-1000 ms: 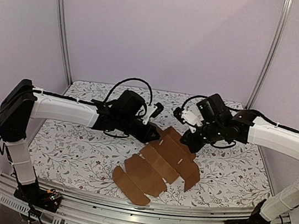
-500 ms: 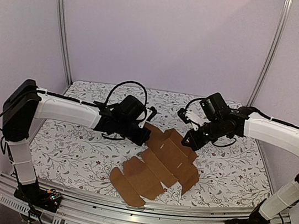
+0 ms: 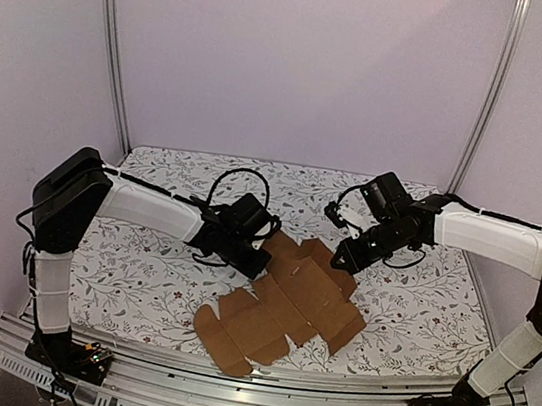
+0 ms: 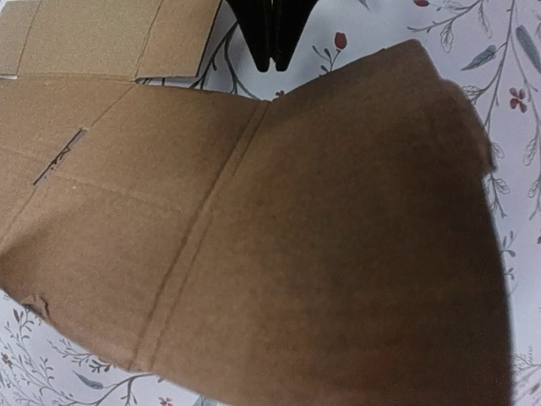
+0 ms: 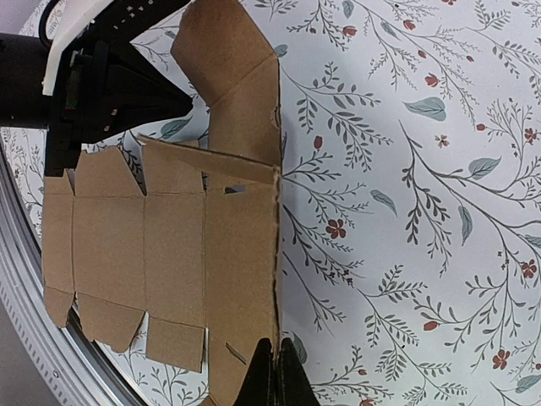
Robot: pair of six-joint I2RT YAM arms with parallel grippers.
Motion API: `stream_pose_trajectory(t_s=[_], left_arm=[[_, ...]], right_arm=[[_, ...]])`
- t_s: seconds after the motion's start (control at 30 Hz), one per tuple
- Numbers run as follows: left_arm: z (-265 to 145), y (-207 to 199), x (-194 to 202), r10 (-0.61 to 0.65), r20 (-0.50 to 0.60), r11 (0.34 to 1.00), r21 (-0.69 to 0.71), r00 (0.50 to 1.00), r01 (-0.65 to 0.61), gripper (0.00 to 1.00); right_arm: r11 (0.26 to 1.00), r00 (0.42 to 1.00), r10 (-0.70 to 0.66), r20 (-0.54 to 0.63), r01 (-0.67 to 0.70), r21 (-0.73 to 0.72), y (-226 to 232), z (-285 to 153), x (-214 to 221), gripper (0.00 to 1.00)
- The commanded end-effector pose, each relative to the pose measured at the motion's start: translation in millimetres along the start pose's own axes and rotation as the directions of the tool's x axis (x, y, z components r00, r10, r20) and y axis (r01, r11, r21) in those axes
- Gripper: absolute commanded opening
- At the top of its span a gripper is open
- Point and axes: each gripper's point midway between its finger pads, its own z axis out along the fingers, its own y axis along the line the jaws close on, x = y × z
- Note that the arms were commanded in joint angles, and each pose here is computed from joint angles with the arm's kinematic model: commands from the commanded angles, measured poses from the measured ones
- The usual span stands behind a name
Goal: Fold the paper box
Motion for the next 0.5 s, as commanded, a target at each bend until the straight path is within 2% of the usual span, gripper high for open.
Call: stream_pose_trajectory(t_s=[0.0,0.47], left_arm=[[8,1,7,0.005,-0.039,1.000,0.008,0.999,-0.005,0.00],[4,-24,27,0.021,-0.117,0.986,0.166,0.993,-0.001,0.00]], right_arm=[[1.000,1.000,0.007,0.006,-0.007,-0.007,0,-1,-7,0.00],[1.000,1.000,0.008,0.021,-0.008,0.019,-4,-2,-10,0.00]])
